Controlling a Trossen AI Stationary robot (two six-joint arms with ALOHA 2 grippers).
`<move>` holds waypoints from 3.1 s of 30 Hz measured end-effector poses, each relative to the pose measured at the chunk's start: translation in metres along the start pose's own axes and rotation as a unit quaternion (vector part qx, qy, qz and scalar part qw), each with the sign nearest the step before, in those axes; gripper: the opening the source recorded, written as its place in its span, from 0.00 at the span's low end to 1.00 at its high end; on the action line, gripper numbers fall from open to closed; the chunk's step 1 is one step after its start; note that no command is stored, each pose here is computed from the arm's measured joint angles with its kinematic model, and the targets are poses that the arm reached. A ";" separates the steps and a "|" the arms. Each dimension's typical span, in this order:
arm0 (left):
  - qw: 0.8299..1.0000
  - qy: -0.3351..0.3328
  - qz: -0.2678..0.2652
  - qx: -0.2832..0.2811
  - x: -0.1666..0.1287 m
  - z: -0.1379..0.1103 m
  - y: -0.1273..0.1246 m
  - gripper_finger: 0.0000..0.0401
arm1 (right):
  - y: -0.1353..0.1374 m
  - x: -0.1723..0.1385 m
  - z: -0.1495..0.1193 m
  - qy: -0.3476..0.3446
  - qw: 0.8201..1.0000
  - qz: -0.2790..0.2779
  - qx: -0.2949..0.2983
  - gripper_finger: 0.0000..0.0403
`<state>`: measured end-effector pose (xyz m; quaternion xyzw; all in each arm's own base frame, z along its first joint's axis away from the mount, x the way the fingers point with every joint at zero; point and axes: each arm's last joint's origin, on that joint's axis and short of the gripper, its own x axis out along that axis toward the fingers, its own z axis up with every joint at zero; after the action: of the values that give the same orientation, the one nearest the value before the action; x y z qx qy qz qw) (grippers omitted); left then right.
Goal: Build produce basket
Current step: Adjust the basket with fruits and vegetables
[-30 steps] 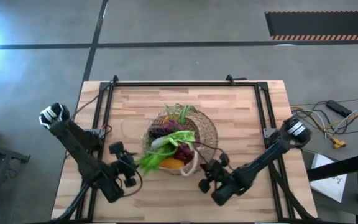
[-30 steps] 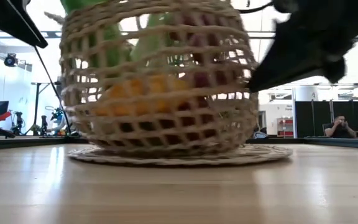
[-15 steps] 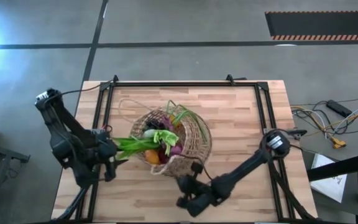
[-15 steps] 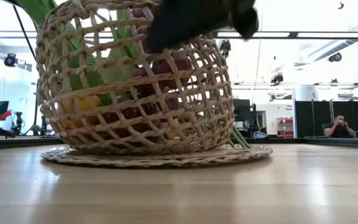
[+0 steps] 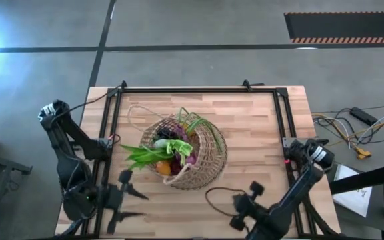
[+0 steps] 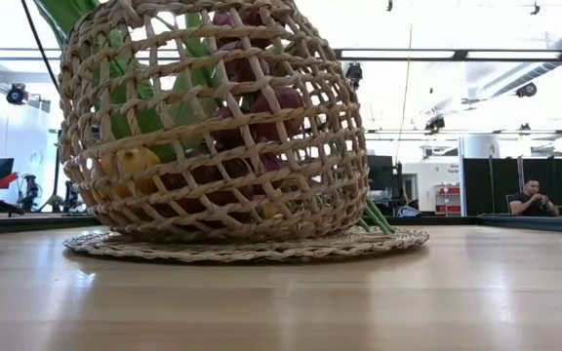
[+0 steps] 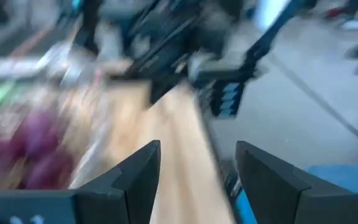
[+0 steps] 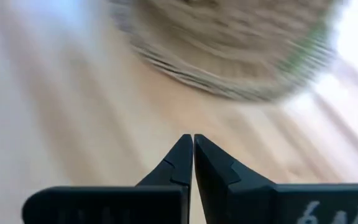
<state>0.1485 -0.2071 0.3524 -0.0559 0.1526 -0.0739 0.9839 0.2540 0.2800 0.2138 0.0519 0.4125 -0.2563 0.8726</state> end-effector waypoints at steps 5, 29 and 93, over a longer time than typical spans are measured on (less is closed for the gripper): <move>0.994 -0.070 -0.023 0.078 0.011 0.015 -0.018 0.48 | -0.027 0.013 -0.029 0.010 0.996 -0.086 0.026 0.02; 0.989 -0.088 0.096 0.065 0.038 0.046 0.039 0.48 | -0.186 0.129 0.053 -0.109 0.983 -0.031 0.141 0.02; 0.803 0.341 0.373 -0.315 0.034 -0.097 -0.014 0.02 | -0.185 0.215 0.155 -0.224 0.950 0.217 -0.036 0.02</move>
<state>0.1491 -0.2347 0.2527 -0.2725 0.5023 0.3366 0.7484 0.3844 -0.0135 0.1772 0.0503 0.1944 -0.0512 0.9783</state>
